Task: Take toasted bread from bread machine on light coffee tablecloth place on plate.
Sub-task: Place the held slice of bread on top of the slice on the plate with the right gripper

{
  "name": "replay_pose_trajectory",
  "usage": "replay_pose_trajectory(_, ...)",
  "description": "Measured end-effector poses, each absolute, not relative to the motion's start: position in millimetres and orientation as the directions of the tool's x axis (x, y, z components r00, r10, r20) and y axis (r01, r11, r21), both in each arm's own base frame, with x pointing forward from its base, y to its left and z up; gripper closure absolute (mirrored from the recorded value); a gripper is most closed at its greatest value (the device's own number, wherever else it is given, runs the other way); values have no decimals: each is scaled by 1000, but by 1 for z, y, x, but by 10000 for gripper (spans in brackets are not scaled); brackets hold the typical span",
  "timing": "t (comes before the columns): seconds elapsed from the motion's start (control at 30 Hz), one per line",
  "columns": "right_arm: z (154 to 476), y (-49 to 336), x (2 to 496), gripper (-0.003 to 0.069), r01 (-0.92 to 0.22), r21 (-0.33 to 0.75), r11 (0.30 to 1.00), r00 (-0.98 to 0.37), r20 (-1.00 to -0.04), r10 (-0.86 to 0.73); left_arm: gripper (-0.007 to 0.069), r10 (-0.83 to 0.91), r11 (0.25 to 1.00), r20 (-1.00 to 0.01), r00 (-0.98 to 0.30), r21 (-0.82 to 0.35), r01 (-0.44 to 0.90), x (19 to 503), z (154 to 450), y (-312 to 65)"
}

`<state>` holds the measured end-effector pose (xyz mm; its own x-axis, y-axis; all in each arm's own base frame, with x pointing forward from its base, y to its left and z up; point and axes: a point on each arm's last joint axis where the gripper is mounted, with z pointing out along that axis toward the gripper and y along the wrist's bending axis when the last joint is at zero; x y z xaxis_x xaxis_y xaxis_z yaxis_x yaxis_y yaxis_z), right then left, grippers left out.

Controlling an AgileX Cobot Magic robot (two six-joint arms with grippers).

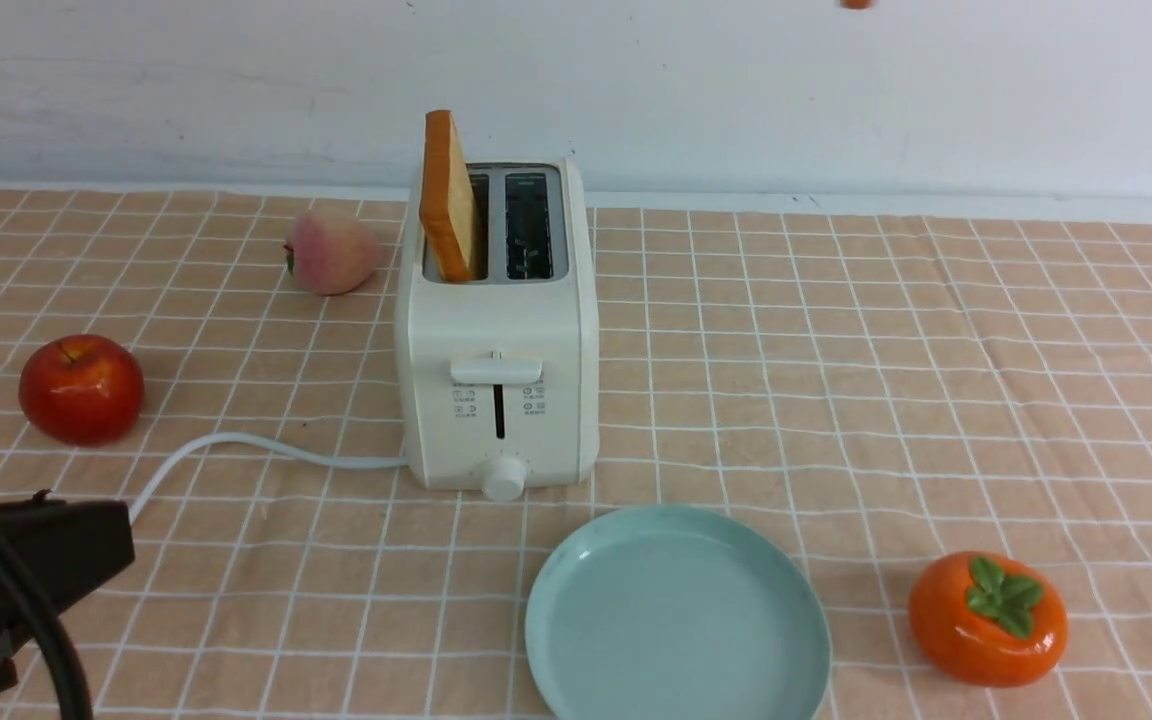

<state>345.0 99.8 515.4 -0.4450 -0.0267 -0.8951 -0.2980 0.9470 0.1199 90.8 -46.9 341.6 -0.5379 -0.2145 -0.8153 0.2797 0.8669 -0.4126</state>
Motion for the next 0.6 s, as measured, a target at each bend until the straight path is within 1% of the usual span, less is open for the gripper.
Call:
replay_pose_trajectory(0.03, 512, 84, 340, 574, -236, 110, 966, -467, -884, -13, 385, -214, 867, -816, -538, -412, 280, 91, 342, -47)
replay_pose_trajectory(0.1, 499, 68, 334, 574, -159, 125, 979, -521, -853, 25, 384, -214, 867, -816, -538, -412, 280, 91, 342, -47)
replay_pose_trajectory(0.13, 489, 63, 332, 574, -123, 144, 982, -558, -828, 52, 384, -214, 867, -816, -538, -412, 280, 91, 342, -47)
replay_pose_trajectory(0.17, 486, 63, 331, 574, -118, 149, 982, -567, -822, 57, 384, -214, 867, -816, -538, -412, 280, 91, 342, -47)
replay_pose_trajectory(0.2, 465, 59, 330, 574, -72, 180, 981, -648, -756, 91, 384, -214, 867, -816, -538, -412, 280, 91, 342, -47)
replay_pose_trajectory(0.23, 445, 61, 329, 574, -62, 199, 978, -711, -696, 96, 384, -213, 867, -815, -538, -412, 280, 91, 342, -47)
replay_pose_trajectory(0.27, 442, 61, 329, 574, -62, 204, 977, -723, -684, 97, 384, -213, 867, -815, -538, -412, 280, 91, 342, -47)
replay_pose_trajectory(0.33, 393, 75, 325, 574, -101, 282, 954, -857, -512, 60, 384, -210, 868, -812, -545, -411, 279, 90, 341, -47)
replay_pose_trajectory(0.4, 353, 93, 317, 574, -168, 380, 910, -919, -394, -5, 384, -207, 868, -810, -549, -411, 279, 90, 340, -47)
replay_pose_trajectory(0.47, 326, 107, 310, 574, -212, 459, 863, -937, -345, -46, 384, -207, 868, -809, -550, -411, 278, 90, 340, -47)
replay_pose_trajectory(0.53, 299, 121, 304, 574, -244, 543, 803, -941, -333, -60, 384, -207, 867, -808, -551, -413, 278, 90, 340, -47)
replay_pose_trajectory(0.57, 287, 128, 300, 574, -240, 591, 770, -946, -319, -50, 384, -209, 866, -806, -553, -415, 278, 90, 340, -47)
replay_pose_trajectory(0.6, 275, 135, 298, 574, -261, 623, 738, -940, -338, -47, 384, -209, 865, -804, -557, -418, 278, 90, 340, -47)
